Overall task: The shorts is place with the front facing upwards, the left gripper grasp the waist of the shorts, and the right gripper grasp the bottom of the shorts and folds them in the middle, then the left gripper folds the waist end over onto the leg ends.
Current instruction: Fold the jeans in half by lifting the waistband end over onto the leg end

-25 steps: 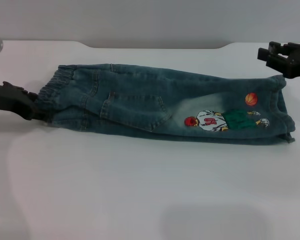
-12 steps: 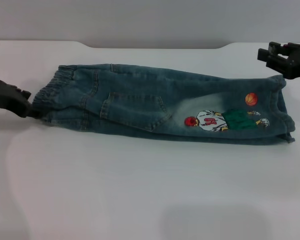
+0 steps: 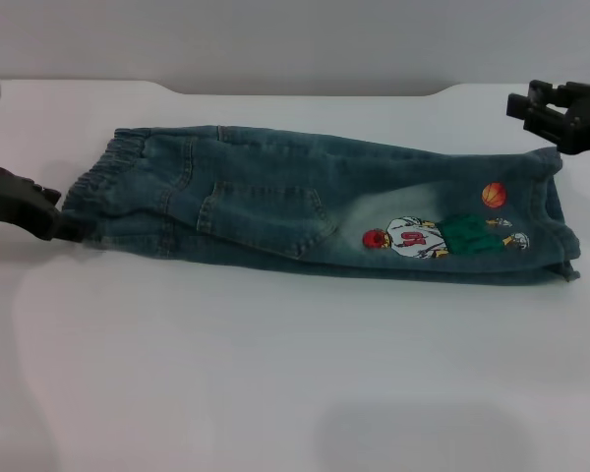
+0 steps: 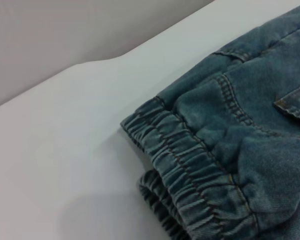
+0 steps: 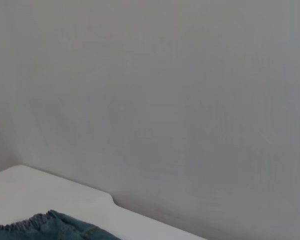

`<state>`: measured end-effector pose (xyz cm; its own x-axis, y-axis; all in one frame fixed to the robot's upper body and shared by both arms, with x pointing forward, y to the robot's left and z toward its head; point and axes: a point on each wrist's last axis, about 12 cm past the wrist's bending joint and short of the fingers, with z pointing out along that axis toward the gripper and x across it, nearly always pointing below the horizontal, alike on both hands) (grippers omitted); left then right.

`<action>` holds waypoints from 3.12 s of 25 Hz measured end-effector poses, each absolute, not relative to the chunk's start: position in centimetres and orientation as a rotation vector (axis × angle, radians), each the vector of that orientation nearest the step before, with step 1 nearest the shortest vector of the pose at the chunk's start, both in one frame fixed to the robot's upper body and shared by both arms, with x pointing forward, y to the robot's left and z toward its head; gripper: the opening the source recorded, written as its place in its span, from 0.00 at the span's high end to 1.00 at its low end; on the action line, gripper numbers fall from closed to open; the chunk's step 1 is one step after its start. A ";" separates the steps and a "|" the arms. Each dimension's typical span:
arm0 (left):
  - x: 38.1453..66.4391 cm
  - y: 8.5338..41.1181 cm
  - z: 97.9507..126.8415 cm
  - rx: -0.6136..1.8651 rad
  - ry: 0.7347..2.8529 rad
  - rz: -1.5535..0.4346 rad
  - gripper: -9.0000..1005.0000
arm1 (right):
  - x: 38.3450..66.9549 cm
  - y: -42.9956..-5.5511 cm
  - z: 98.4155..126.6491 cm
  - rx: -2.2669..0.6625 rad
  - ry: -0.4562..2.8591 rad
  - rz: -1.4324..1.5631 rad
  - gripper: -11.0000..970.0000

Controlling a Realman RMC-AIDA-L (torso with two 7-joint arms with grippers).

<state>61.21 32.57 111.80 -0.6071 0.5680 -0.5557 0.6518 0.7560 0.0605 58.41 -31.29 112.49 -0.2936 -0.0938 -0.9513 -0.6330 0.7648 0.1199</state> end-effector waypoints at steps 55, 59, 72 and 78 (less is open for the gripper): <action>62.4 28.5 114.0 0.911 2.317 -0.248 0.95 | 59.1 -31.4 112.2 -0.543 1.816 0.537 0.63; 62.5 28.1 115.2 0.927 2.278 -0.265 0.95 | 59.1 -31.3 111.9 -0.530 1.807 0.530 0.63; 61.7 24.5 122.0 1.083 2.041 -0.335 0.95 | 59.7 -29.6 109.8 -0.553 1.790 0.550 0.63; 61.3 22.6 123.5 1.171 1.995 -0.331 0.96 | 60.2 -28.0 109.1 -0.549 1.807 0.601 0.63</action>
<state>61.33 22.56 123.46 -0.2678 0.6225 -0.7354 0.8264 0.5407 0.1568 60.24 -28.01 109.14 -0.2921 -0.0758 -0.9534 -0.6318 0.7637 0.1328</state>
